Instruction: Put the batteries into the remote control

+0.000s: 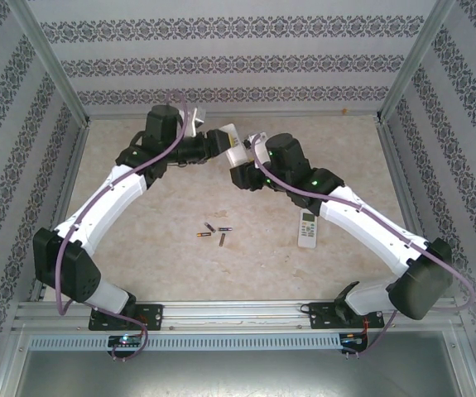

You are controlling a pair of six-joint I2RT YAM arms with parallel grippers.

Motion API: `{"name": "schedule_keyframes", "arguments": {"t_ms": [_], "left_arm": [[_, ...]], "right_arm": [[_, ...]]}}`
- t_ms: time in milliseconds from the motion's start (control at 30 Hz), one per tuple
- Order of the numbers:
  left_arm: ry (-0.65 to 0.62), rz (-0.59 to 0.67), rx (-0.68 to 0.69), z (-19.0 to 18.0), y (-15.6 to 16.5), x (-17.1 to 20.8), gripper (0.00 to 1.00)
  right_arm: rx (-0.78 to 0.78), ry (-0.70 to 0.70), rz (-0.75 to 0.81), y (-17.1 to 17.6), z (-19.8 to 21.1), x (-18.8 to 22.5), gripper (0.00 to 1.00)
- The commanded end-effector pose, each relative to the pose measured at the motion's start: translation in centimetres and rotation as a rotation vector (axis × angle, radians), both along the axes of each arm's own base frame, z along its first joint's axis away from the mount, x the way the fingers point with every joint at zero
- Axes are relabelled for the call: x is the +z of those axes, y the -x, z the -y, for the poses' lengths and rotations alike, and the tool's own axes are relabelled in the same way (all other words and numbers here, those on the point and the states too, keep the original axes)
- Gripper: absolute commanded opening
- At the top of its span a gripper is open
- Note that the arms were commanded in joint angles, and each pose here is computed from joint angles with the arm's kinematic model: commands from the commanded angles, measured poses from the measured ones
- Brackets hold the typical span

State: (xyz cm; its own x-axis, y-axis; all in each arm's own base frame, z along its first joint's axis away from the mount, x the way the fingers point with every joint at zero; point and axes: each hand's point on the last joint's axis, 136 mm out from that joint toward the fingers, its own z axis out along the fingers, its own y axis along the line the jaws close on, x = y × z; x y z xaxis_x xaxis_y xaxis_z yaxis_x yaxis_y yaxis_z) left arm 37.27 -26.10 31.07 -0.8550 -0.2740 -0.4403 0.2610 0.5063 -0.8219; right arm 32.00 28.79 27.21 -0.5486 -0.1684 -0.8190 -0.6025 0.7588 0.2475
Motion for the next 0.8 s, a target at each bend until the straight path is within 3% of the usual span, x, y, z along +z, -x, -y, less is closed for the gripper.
{"name": "schedule_keyframes", "arguments": {"t_ms": [0,167,233,367,433,567,633,767], "left_arm": [[0.131,0.069,-0.046,1.2,0.8,3.0,0.44],[0.164,0.109,-0.036,1.2,0.5,3.4,0.24],[0.182,0.146,-0.037,1.3,0.5,4.1,0.18],[0.217,0.250,-0.039,1.0,0.0,5.8,0.14],[0.236,0.357,-0.064,0.9,0.4,7.5,0.14],[0.240,0.555,-0.033,0.0,1.0,10.0,0.08],[0.252,0.587,-0.014,-0.3,1.0,10.7,0.07],[0.292,0.579,0.007,-0.5,1.0,11.3,0.05]], "right_arm": [[0.024,0.011,0.024,-0.1,-0.8,0.5,0.43],[0.075,-0.022,0.000,0.7,-2.0,0.7,0.43],[0.078,-0.054,-0.006,0.9,-2.1,1.4,0.48],[-0.058,-0.181,-0.068,0.2,-0.7,4.5,0.88],[-0.249,-0.384,-0.184,-1.2,1.9,6.8,0.95],[-0.381,-0.771,-0.342,-1.8,4.0,8.9,0.95],[-0.388,-0.855,-0.349,-1.6,4.3,9.4,0.95],[-0.332,-0.975,-0.361,-1.4,3.7,10.1,0.83]]}}
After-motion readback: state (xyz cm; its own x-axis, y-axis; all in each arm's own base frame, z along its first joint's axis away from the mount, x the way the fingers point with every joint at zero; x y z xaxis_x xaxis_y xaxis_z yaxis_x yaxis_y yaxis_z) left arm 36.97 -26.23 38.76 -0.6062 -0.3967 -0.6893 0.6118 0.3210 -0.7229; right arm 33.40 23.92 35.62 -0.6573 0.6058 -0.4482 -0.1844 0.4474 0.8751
